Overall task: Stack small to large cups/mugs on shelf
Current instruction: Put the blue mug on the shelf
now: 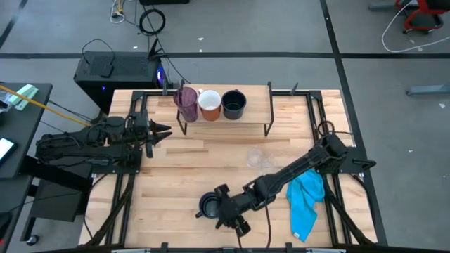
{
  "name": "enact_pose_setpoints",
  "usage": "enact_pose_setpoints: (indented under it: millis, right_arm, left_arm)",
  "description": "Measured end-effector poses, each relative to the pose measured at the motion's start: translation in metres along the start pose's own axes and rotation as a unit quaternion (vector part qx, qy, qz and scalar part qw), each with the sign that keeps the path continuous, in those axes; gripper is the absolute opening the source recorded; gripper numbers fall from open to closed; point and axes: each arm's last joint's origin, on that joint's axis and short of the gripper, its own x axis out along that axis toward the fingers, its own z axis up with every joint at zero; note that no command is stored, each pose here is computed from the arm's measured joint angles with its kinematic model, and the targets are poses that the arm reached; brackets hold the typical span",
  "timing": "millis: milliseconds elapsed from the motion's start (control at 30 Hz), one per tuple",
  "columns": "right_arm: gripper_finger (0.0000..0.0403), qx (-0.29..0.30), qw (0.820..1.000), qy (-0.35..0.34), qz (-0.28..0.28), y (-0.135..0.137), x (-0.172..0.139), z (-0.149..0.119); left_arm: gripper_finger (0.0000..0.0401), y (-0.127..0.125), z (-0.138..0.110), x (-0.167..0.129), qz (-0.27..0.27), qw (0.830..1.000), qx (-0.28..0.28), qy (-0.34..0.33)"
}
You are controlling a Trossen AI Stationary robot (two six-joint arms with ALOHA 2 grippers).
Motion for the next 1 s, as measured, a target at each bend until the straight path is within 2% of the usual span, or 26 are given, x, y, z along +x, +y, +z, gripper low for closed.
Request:
enact_pose_setpoints:
  millis: [267, 500, 1000]
  right_arm:
    - [0.0224, 0.008, 1.0, 0.02, -0.007, 0.002, 0.033, 0.001]
    - [0.0199, 0.03, 0.999, 0.025, -0.025, -0.002, 0.039, -0.001]
    - [0.0152, 0.021, 0.998, 0.045, -0.032, -0.001, 0.05, -0.009]
  left_arm:
    - [0.011, 0.0, -0.001, 0.0, 0.001, 1.0, -0.022, 0.004]
    - [0.011, 0.0, -0.002, 0.0, 0.002, 1.0, -0.027, 0.009]
    - [0.011, 0.001, -0.004, 0.0, 0.005, 1.0, -0.023, 0.019]
